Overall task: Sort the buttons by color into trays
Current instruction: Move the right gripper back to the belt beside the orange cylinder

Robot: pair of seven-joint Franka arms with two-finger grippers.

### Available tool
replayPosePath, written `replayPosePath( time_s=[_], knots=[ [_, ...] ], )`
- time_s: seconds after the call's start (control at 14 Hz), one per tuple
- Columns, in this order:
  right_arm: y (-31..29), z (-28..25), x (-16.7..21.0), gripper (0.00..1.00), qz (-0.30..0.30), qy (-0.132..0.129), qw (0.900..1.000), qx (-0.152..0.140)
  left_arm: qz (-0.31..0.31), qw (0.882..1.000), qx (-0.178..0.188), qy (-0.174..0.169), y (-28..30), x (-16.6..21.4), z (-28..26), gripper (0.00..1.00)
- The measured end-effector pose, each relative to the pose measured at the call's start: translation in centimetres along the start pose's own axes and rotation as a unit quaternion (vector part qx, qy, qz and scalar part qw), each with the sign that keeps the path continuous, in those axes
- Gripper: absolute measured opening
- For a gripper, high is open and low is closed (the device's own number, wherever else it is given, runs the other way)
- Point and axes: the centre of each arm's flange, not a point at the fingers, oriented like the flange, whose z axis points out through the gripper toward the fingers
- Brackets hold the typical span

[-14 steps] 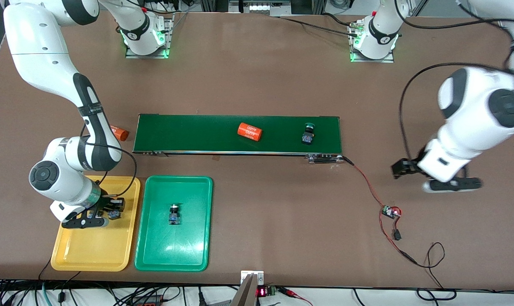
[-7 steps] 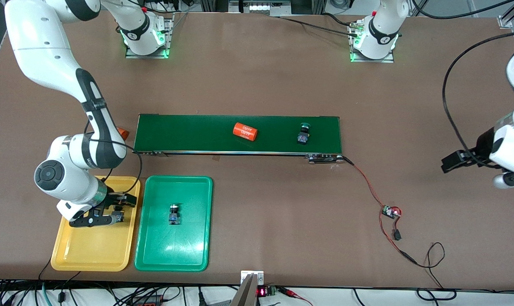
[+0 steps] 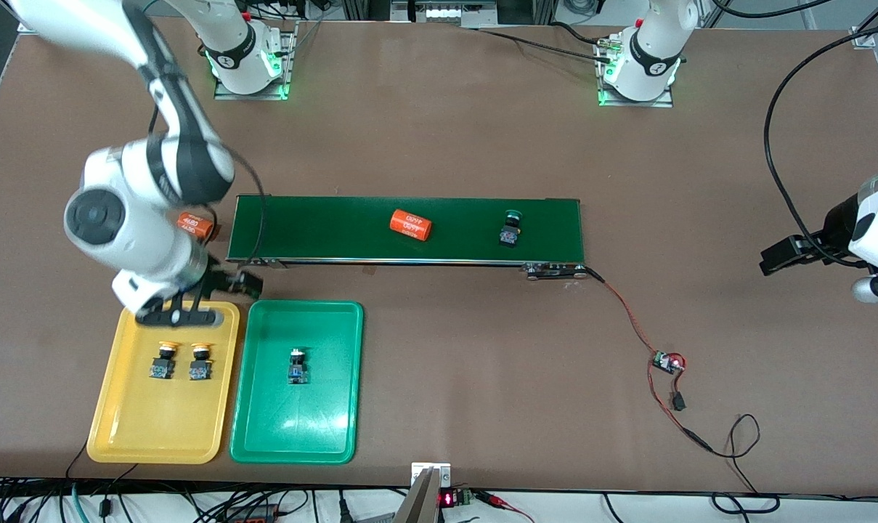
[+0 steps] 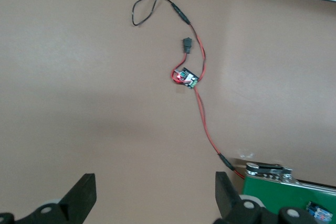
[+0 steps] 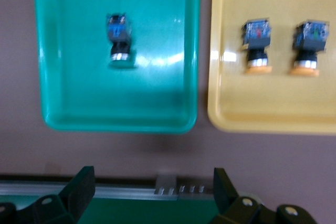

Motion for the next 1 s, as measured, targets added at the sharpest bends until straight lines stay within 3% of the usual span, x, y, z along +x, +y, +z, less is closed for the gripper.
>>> replayPosePath(
  time_s=[0.21,0.5,1.0],
  knots=[
    [-6.0,-1.4,-5.8,1.0,0.033,-0.008,0.999,0.001,0.015,1.0,-0.002,-0.005,-0.6,-0.2,-1.8,1.0],
    [-12.9,0.0,-10.7,1.0,0.05,-0.025,0.998,-0.003,0.04,0.999,-0.025,-0.021,-2.7,-0.9,-3.4,1.0],
    [-15.8,4.1,-12.9,1.0,0.075,-0.015,0.997,0.018,0.041,0.999,-0.025,-0.019,-3.0,-1.4,-4.2,1.0]
  ],
)
